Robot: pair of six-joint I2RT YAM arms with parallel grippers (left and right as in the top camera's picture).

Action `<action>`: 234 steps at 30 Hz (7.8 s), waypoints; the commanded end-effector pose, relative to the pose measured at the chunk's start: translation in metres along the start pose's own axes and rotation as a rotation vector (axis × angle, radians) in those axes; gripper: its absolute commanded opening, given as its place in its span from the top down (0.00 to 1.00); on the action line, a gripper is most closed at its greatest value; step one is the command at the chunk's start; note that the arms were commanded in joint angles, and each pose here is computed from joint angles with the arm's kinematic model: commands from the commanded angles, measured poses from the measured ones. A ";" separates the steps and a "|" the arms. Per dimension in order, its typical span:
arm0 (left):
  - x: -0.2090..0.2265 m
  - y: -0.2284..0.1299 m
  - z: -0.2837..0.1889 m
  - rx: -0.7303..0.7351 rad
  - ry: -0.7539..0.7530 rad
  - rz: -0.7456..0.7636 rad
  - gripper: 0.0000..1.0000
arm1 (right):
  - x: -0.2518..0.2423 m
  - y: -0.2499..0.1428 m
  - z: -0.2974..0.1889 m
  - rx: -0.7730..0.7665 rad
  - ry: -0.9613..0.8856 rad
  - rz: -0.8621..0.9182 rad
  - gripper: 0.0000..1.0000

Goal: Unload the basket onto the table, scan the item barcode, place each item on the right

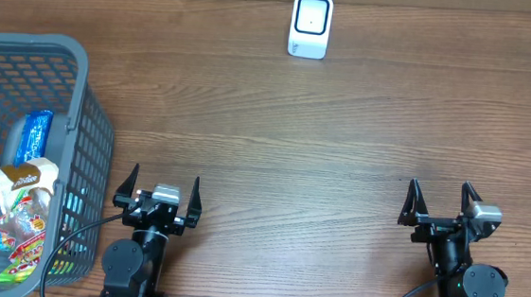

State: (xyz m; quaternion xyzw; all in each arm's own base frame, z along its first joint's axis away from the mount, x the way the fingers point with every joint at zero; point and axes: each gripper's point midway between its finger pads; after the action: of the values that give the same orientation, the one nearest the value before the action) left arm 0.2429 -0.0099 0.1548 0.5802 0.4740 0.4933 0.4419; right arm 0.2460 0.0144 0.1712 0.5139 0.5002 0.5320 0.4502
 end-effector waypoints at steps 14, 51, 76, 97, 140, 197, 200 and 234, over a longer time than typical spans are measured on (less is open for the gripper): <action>0.001 0.000 0.000 -0.006 0.001 -0.008 0.00 | -0.004 -0.001 0.000 -0.007 -0.018 -0.004 0.00; 0.001 0.000 0.000 -0.006 0.001 -0.008 0.00 | -0.004 -0.001 0.000 -0.007 -0.018 -0.004 0.00; 0.001 0.000 0.000 -0.006 0.001 -0.008 0.00 | -0.004 -0.001 0.000 -0.007 -0.018 -0.004 0.00; 0.001 0.000 0.000 -0.006 0.001 -0.008 0.00 | -0.004 0.000 0.000 -0.010 -0.021 -0.004 0.00; 0.007 0.041 -0.011 -0.092 0.008 -0.134 0.00 | -0.003 0.025 -0.002 -0.112 -0.016 -0.008 0.00; 0.077 0.329 -0.023 0.238 0.118 -0.107 0.00 | 0.056 0.244 -0.008 0.096 0.185 0.004 0.00; 0.071 0.324 -0.022 0.332 0.076 -0.110 0.00 | 0.056 0.242 0.002 0.221 0.176 0.022 0.00; 0.244 0.145 -0.145 0.731 1.217 -1.063 0.00 | 0.047 0.141 0.083 0.716 0.149 0.104 0.00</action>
State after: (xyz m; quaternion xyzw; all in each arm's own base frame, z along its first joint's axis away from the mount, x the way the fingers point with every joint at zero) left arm 0.1405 0.2082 0.3788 0.0718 0.9447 0.3112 0.0747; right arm 0.3284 0.0530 0.3067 0.6287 0.6594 0.3741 0.1731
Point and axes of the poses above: each gripper's point midway between its finger pads, its own z axis out along the fingers, its own x axis along the line the jaws close on, y = z × x, and after that the axes turned 6 degrees about -z, right-handed
